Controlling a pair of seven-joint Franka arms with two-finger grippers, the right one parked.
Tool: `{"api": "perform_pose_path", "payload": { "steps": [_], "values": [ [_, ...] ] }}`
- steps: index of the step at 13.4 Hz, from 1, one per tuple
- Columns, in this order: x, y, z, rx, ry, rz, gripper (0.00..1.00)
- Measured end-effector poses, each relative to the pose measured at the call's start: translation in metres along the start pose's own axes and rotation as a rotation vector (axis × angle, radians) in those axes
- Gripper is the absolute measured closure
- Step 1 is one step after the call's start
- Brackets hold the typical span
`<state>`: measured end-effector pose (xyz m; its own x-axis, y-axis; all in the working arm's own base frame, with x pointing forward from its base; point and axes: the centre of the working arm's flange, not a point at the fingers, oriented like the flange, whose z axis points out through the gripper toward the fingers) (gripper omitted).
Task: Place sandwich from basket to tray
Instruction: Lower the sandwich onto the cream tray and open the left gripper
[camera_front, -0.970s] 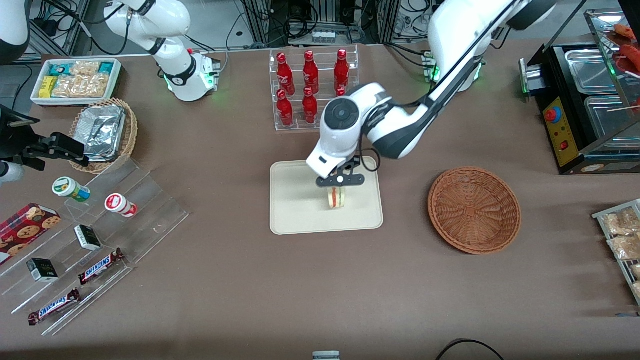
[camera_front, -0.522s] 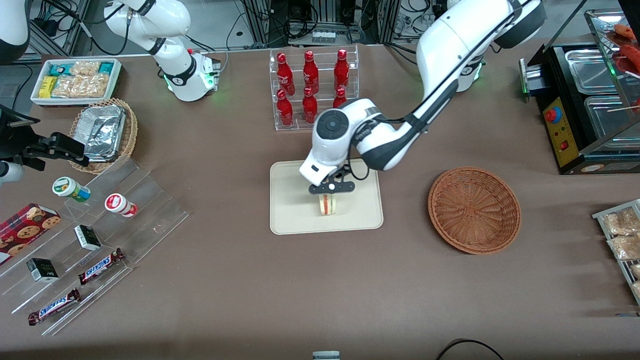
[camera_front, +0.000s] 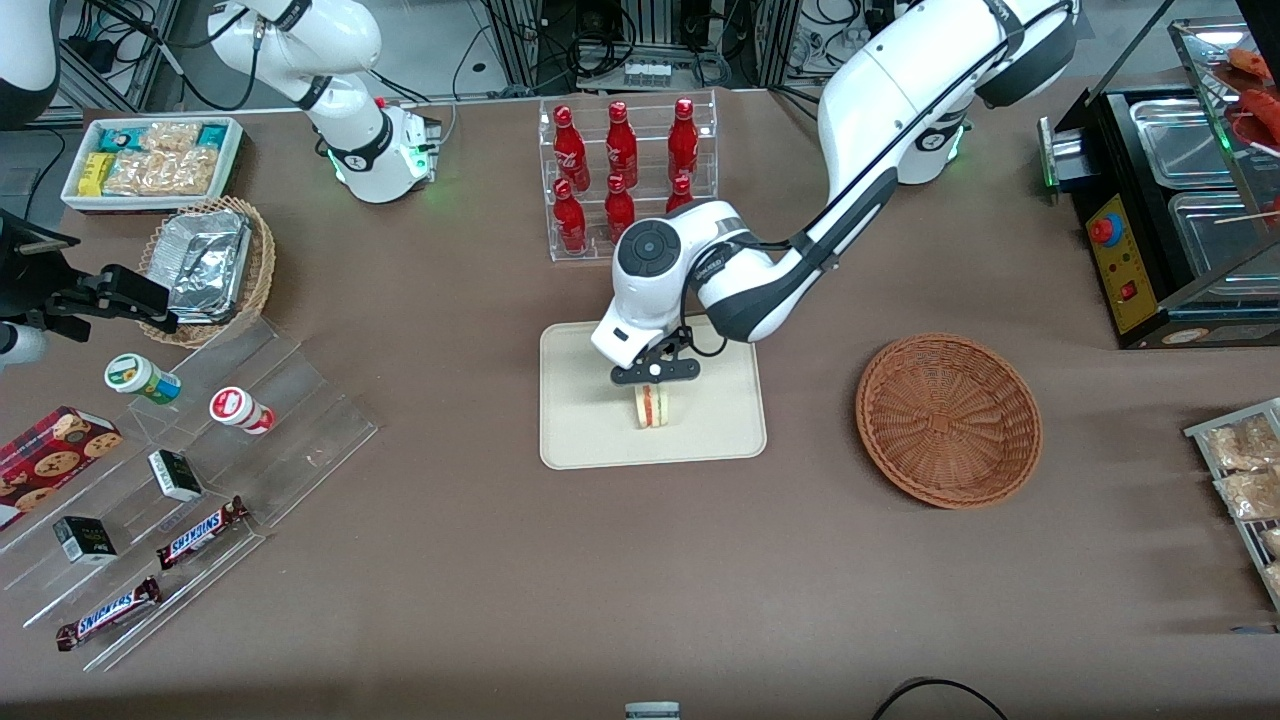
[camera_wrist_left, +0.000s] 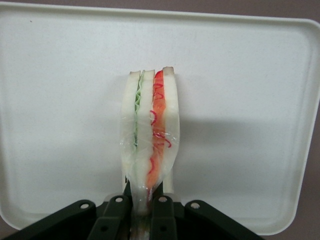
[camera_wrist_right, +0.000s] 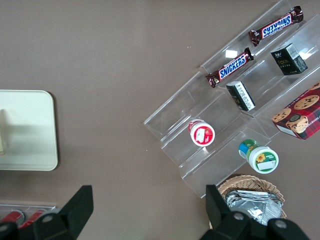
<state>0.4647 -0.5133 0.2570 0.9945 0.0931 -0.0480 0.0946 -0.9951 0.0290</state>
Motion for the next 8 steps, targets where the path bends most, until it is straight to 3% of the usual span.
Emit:
{"api": "perform_pose_path", "payload": {
  "steps": [2, 3, 8],
  "values": [
    [0.001, -0.001, 0.007, 0.010, 0.007, 0.011, 0.85],
    [0.002, -0.001, 0.010, 0.014, 0.007, 0.014, 0.80],
    [0.012, -0.004, 0.004, 0.010, 0.017, -0.006, 0.29]
  ]
}}
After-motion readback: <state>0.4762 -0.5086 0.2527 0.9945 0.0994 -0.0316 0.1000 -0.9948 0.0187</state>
